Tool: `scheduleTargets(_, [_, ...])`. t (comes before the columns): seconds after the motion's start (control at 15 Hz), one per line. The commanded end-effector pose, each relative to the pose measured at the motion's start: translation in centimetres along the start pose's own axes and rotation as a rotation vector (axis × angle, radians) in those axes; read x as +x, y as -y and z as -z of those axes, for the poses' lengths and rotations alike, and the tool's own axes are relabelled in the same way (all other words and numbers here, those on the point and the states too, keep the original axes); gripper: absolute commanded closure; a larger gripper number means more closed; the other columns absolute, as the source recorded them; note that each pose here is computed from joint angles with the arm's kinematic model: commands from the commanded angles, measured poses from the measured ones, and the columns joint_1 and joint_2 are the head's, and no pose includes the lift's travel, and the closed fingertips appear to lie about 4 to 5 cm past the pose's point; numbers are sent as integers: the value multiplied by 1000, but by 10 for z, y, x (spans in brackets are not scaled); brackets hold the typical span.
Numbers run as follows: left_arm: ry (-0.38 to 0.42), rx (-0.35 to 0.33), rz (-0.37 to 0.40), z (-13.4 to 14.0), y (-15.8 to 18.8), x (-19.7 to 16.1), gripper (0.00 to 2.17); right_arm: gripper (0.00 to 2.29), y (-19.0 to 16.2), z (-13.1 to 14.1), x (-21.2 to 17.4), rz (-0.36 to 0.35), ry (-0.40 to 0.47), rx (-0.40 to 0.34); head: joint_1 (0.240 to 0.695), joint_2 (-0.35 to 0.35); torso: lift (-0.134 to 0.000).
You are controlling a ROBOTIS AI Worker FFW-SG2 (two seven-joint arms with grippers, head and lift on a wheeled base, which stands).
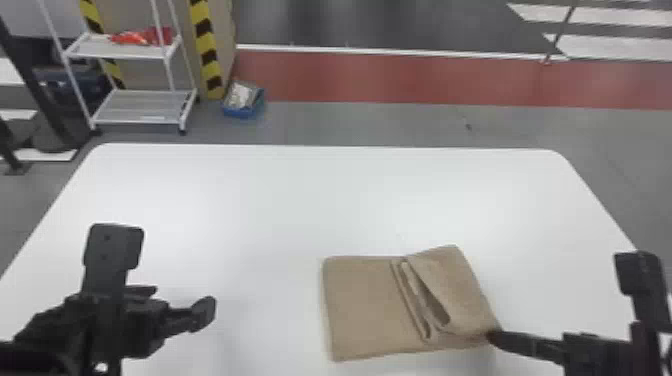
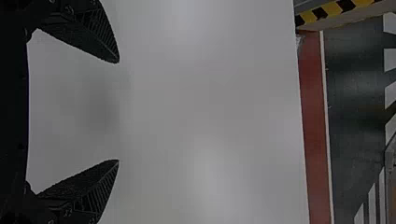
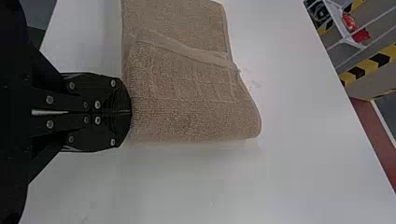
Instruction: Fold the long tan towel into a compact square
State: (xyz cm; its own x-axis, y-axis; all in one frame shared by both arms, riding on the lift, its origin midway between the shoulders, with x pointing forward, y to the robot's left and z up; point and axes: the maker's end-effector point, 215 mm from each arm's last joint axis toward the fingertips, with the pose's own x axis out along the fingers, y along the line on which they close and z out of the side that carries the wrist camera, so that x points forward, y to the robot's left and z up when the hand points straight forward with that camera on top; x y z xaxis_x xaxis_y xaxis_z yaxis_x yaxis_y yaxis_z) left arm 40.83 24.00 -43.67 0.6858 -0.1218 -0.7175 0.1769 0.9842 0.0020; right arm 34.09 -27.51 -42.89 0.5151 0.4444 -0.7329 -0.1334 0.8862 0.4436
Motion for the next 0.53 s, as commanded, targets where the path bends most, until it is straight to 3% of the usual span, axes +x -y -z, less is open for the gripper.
scheduleTargets(0.0, [-3,-1,-2,2,-1,0,130,2088,-4,-14,12,1,2,-2,695,-56,-124])
scheduleTargets(0.47, [-3,-1,-1,2,0,-1,130,2088,3,-63,36,77,38,-14,695,-37,-124])
